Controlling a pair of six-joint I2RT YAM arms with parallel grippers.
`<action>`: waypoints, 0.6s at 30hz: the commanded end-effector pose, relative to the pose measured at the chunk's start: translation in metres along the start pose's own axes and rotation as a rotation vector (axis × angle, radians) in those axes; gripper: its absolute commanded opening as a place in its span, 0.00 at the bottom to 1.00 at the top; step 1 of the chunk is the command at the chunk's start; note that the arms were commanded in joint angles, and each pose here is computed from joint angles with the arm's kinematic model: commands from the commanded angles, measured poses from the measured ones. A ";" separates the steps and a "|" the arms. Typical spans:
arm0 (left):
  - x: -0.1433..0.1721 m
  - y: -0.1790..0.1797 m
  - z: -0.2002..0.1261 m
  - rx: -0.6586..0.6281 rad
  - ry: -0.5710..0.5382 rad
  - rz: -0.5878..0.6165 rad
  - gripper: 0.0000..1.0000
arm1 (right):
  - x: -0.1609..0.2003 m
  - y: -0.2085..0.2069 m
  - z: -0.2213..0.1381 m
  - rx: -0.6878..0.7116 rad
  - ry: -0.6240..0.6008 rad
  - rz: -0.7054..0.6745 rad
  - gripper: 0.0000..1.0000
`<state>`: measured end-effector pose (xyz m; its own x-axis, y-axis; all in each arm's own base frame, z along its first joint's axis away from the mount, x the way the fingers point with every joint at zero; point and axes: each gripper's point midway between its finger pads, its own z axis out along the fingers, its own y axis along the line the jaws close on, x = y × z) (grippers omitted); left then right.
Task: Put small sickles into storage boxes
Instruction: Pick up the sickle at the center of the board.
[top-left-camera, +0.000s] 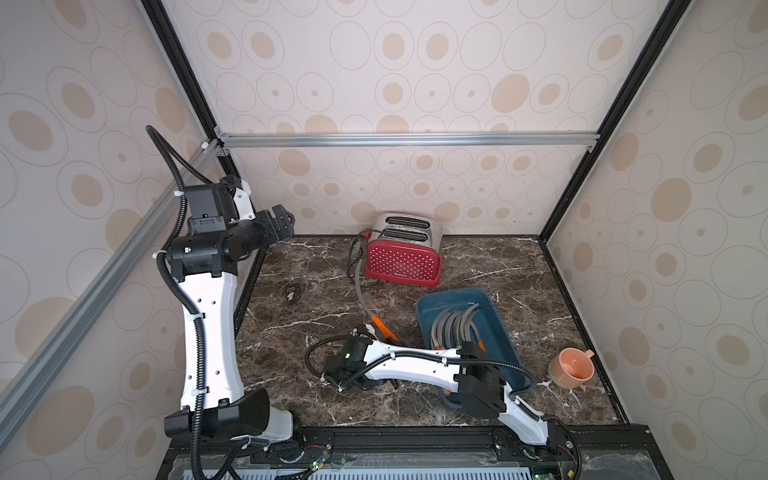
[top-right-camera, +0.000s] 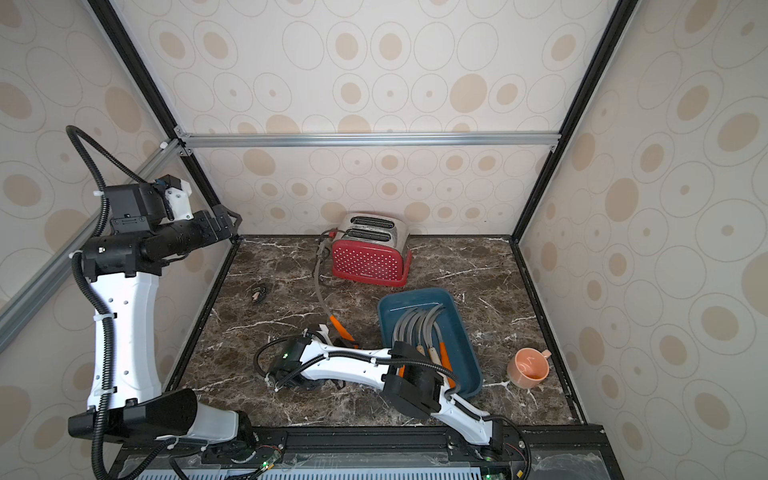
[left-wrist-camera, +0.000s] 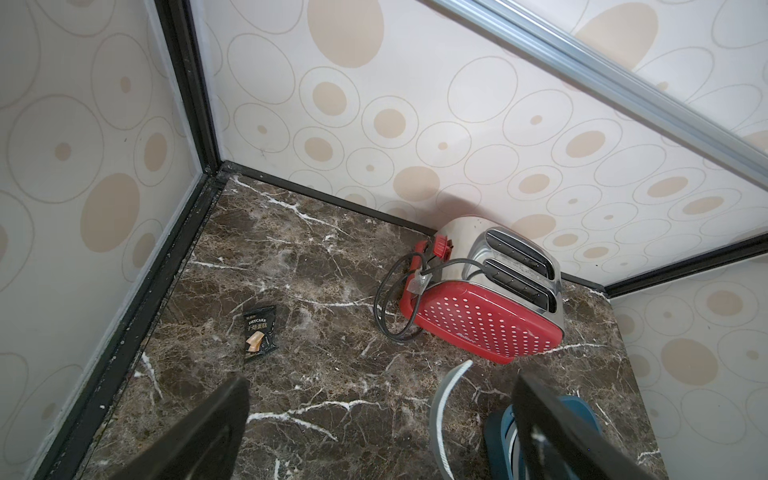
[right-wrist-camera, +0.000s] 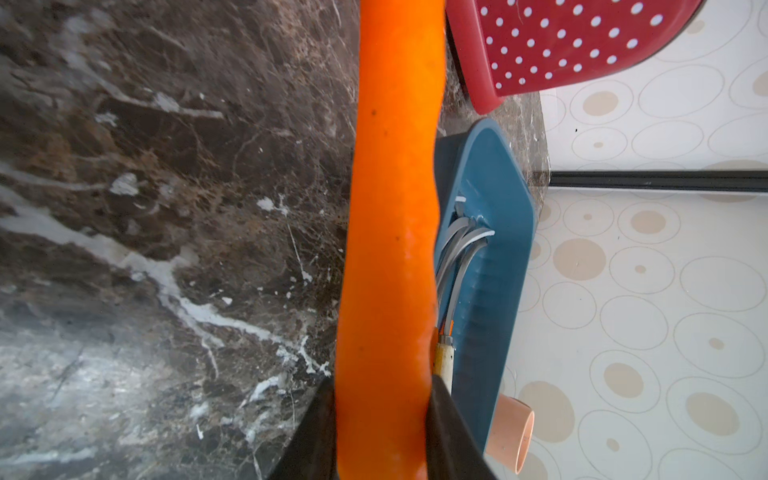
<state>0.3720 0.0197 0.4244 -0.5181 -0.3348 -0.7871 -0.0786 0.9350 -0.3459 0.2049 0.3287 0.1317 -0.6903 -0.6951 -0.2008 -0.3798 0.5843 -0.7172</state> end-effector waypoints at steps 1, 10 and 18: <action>-0.001 -0.007 -0.008 0.031 -0.007 0.038 0.99 | 0.032 -0.048 -0.014 0.059 0.067 0.008 0.00; 0.013 -0.006 0.005 0.051 0.040 0.075 0.99 | 0.088 -0.074 -0.005 -0.034 0.164 0.144 0.00; 0.016 -0.002 0.015 0.039 0.054 0.108 0.99 | 0.133 -0.080 0.010 -0.173 0.240 0.293 0.00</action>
<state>0.3746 0.0121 0.3986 -0.5833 -0.2690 -0.7664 -0.0218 0.9484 -0.3162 0.1577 0.1951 0.1610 -0.8624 -0.4698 -0.1888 -0.2844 0.7581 -0.5869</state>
